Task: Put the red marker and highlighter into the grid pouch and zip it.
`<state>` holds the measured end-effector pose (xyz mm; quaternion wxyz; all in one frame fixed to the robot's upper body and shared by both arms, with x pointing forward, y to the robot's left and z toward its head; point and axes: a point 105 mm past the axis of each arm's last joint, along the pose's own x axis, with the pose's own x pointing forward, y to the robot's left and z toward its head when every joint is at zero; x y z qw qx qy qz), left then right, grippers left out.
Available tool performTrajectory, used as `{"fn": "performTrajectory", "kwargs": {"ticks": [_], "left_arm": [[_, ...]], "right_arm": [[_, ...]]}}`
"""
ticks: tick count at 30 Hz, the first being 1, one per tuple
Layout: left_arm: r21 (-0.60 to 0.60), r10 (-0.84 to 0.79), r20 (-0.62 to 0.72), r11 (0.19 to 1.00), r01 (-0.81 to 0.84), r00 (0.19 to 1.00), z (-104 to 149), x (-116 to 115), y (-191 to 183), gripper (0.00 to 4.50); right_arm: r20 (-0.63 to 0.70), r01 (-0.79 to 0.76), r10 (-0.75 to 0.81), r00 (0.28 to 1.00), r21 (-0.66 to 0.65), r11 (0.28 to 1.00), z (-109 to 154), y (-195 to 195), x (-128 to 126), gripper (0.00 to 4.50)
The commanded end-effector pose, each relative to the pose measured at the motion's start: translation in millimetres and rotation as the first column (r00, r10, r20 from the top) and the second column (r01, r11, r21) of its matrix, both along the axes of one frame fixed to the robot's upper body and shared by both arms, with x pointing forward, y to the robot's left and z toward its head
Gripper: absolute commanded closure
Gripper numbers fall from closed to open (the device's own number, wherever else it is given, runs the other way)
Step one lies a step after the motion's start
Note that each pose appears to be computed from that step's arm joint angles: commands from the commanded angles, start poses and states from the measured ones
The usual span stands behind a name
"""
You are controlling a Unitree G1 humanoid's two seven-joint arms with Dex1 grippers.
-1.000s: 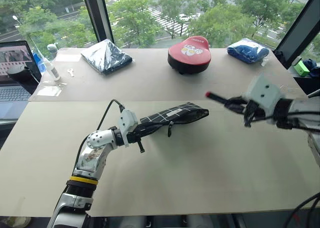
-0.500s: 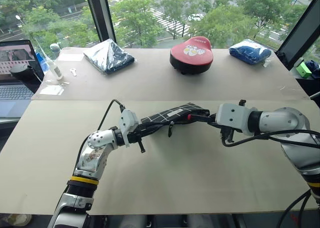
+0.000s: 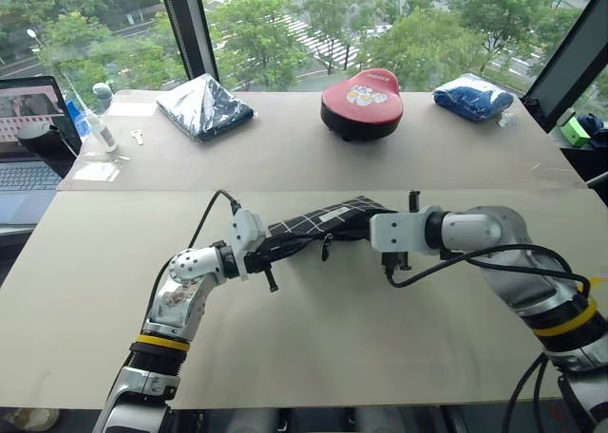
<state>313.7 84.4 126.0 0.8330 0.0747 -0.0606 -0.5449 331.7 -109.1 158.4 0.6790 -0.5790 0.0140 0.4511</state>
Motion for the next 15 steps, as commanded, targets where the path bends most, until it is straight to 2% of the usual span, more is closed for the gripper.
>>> {"fn": "performTrajectory", "kwargs": {"ticks": [1, 5, 11, 13, 15], "left_arm": [[-0.018, -0.022, 0.057, 1.000, 0.023, 0.998, 13, -2, -4, 4.50], [-0.021, -0.020, 0.059, 1.000, 0.021, 0.998, 13, -1, -4, 4.50], [-0.025, -0.014, 0.062, 1.000, 0.016, 0.998, 14, -1, -4, 4.50], [-0.027, -0.010, 0.063, 1.000, 0.012, 0.998, 15, -1, -3, 4.50], [-0.028, -0.006, 0.062, 1.000, 0.008, 0.998, 15, -2, -2, 4.50]], "right_arm": [[0.163, -0.126, 0.127, 0.978, -0.019, 0.992, 14, 24, 5, 4.00], [0.214, -0.219, 0.214, 0.953, 0.001, 0.976, 9, 43, 6, 4.00], [0.197, -0.291, 0.272, 0.942, 0.075, 0.954, 2, 60, 1, 4.00], [0.150, -0.259, 0.243, 0.958, 0.093, 0.961, 2, 53, 4, 3.00], [0.164, -0.188, 0.170, 0.972, 0.102, 0.977, 10, 41, 17, 2.37]]}}
